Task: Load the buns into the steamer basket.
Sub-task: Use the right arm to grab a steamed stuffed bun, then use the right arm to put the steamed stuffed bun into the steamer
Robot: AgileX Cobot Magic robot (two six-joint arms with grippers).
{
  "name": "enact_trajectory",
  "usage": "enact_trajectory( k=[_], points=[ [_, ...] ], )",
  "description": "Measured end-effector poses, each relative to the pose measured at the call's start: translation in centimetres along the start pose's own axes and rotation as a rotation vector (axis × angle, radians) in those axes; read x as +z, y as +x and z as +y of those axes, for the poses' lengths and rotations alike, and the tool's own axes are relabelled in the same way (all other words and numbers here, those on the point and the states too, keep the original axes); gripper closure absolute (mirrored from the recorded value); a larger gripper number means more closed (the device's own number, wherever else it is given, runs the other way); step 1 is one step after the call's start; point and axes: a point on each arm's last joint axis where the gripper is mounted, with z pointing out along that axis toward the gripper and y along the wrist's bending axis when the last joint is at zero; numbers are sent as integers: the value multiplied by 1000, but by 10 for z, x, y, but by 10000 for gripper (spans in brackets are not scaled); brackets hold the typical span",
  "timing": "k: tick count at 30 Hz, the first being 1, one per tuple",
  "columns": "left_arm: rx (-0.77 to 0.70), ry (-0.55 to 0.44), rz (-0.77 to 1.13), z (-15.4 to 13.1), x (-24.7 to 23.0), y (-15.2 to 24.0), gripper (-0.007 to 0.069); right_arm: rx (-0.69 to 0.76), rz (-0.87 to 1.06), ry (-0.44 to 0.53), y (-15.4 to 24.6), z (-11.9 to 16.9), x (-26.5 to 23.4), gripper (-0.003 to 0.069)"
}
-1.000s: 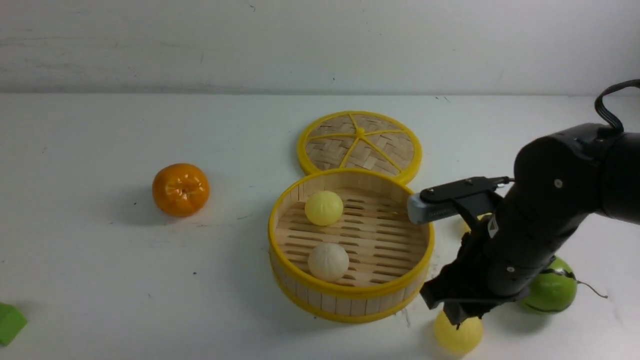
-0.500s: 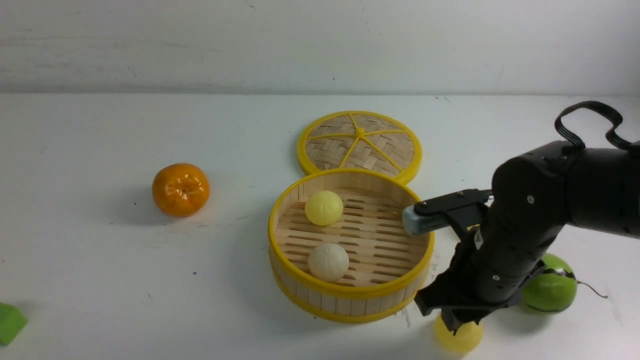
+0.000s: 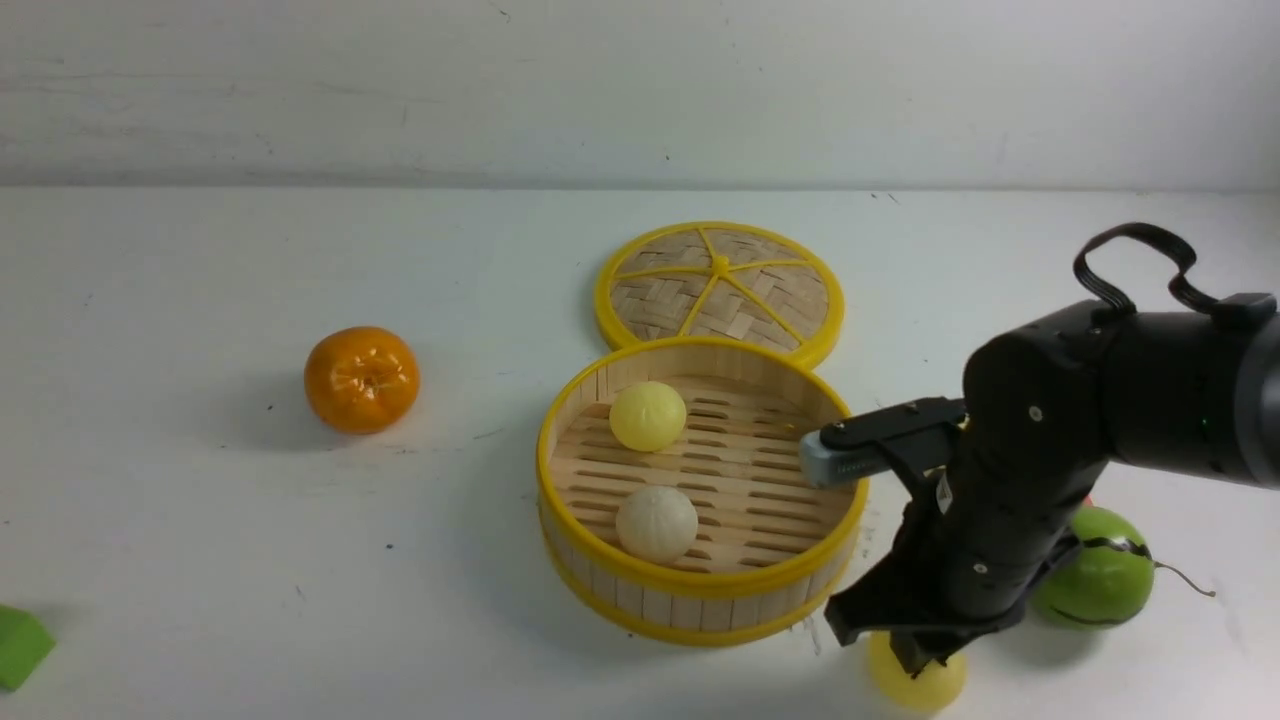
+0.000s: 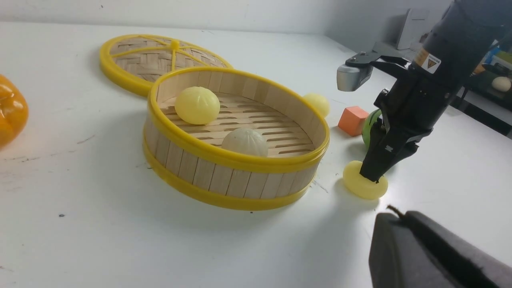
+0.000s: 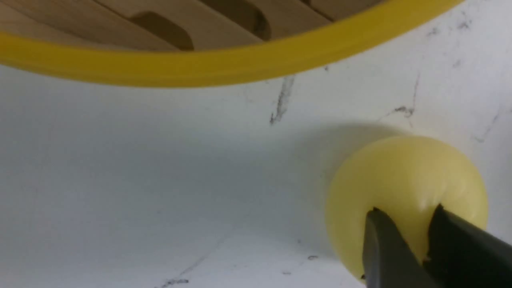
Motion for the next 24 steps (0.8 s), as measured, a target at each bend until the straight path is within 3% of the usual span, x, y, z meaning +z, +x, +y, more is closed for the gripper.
enact_trajectory(
  k=[3, 6, 11, 16, 21, 24],
  points=[
    [0, 0, 0, 0, 0, 0, 628, -19, 0, 20, 0, -2, -1, 621],
    [0, 0, 0, 0, 0, 0, 623, -39, -17, 40, 1, -4, -9, 659],
    [0, 0, 0, 0, 0, 0, 617, -49, -94, 28, 5, 1, -64, 655],
    [0, 0, 0, 0, 0, 0, 610, -75, -273, -24, -17, 17, -108, 651],
    [0, 0, 0, 0, 0, 0, 607, -110, -336, -29, -56, 25, -99, 651],
    [1, 0, 0, 0, 0, 0, 608, -148, -309, -19, -89, 30, -64, 651]
  ],
)
